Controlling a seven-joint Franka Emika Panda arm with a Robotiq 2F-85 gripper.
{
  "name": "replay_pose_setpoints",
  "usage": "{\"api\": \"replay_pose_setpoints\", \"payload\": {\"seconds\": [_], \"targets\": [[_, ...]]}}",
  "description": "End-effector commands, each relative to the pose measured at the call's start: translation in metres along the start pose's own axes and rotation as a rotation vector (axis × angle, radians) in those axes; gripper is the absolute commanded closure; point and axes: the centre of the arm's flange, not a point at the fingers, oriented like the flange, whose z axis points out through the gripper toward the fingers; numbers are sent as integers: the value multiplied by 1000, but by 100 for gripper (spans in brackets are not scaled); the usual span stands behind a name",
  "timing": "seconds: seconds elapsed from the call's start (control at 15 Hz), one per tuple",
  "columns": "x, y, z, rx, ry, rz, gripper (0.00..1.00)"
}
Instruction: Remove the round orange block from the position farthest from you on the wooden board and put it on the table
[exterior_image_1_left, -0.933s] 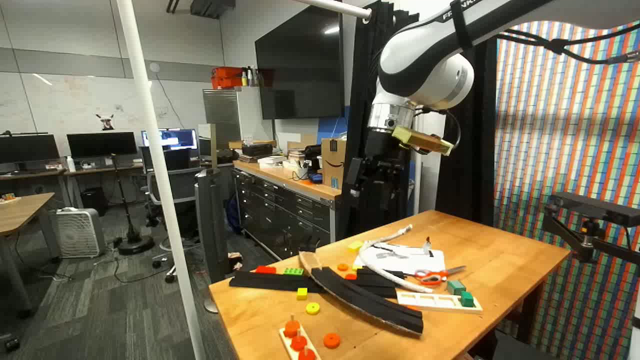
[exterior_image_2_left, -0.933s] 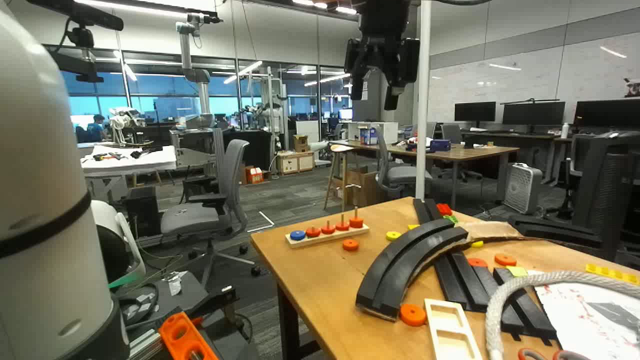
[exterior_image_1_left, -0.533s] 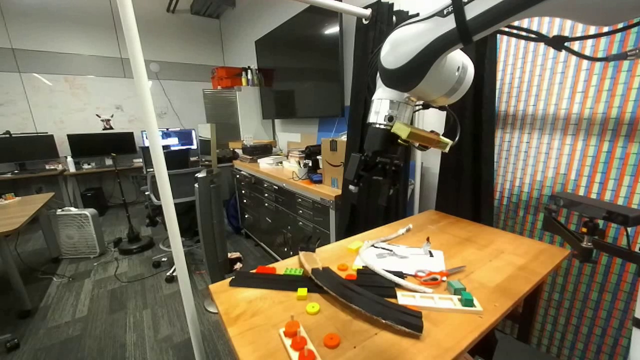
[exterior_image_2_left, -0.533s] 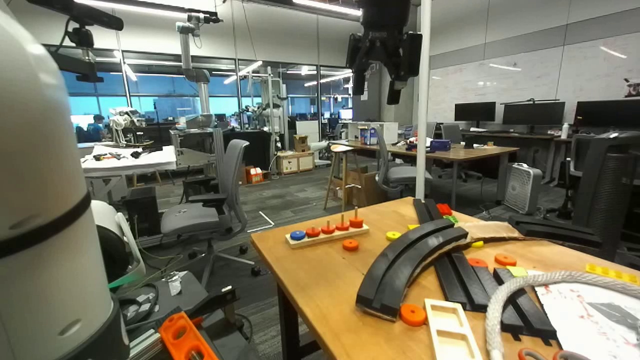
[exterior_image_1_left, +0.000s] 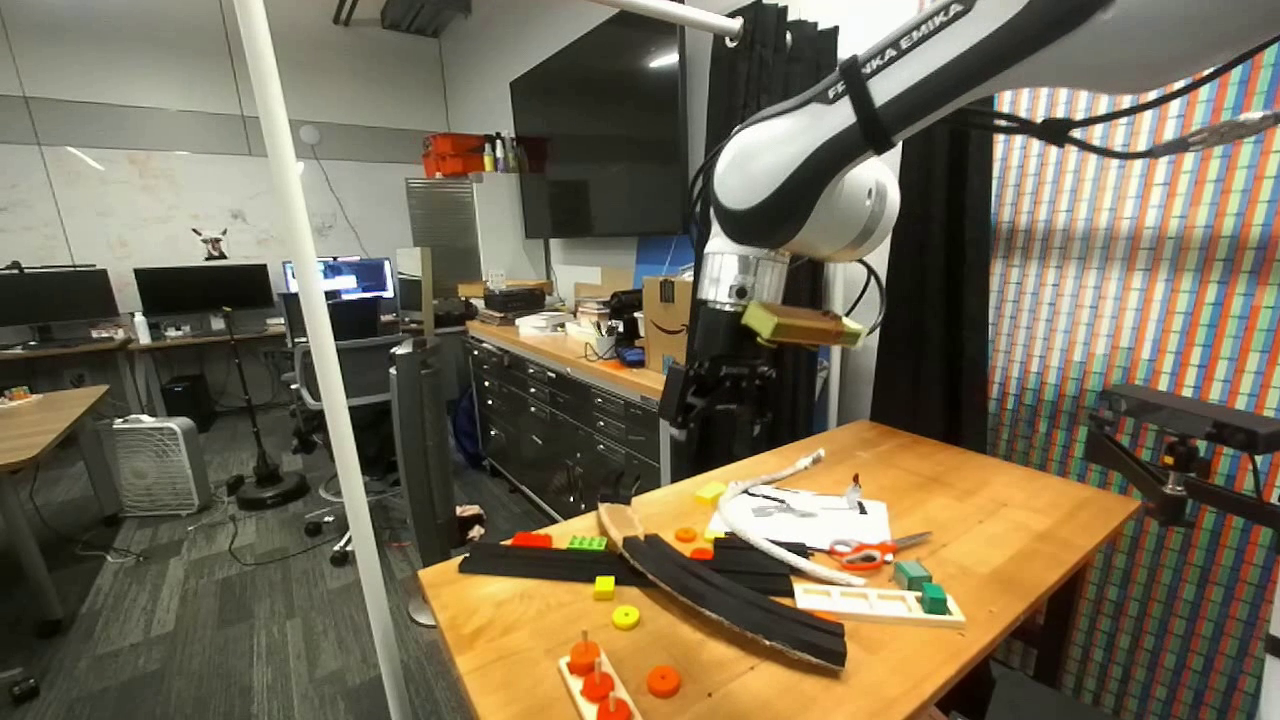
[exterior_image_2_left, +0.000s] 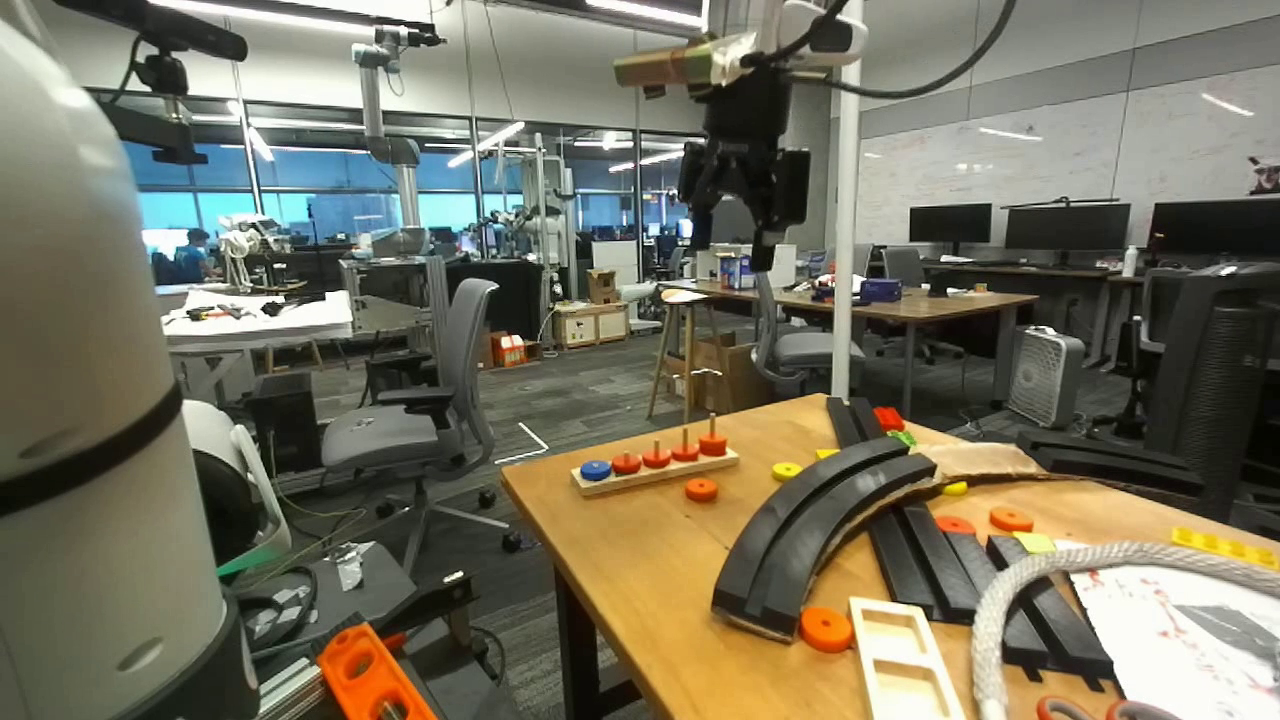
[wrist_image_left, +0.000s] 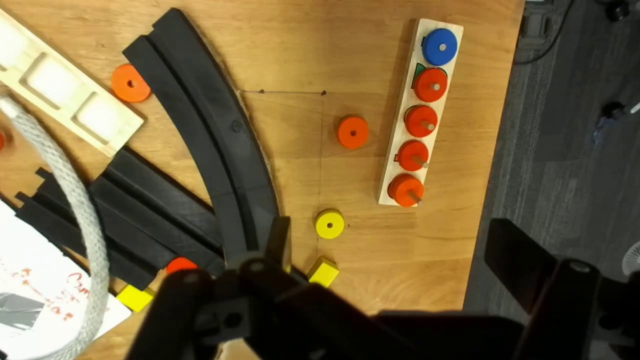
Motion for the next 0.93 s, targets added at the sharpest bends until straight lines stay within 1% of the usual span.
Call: {"api": "replay_pose_setpoints", "payload": {"seconds": [0.0, 0.27, 0.4, 0.6, 0.87], "targets": [[27, -30, 54, -34, -9, 13, 0], [37, -52, 109, -72, -60, 7, 0], [43, -59, 130, -79, -78, -28, 0], [54, -69, 151, -77, -107, -74, 0], [68, -81, 170, -37, -133, -156, 0]]}}
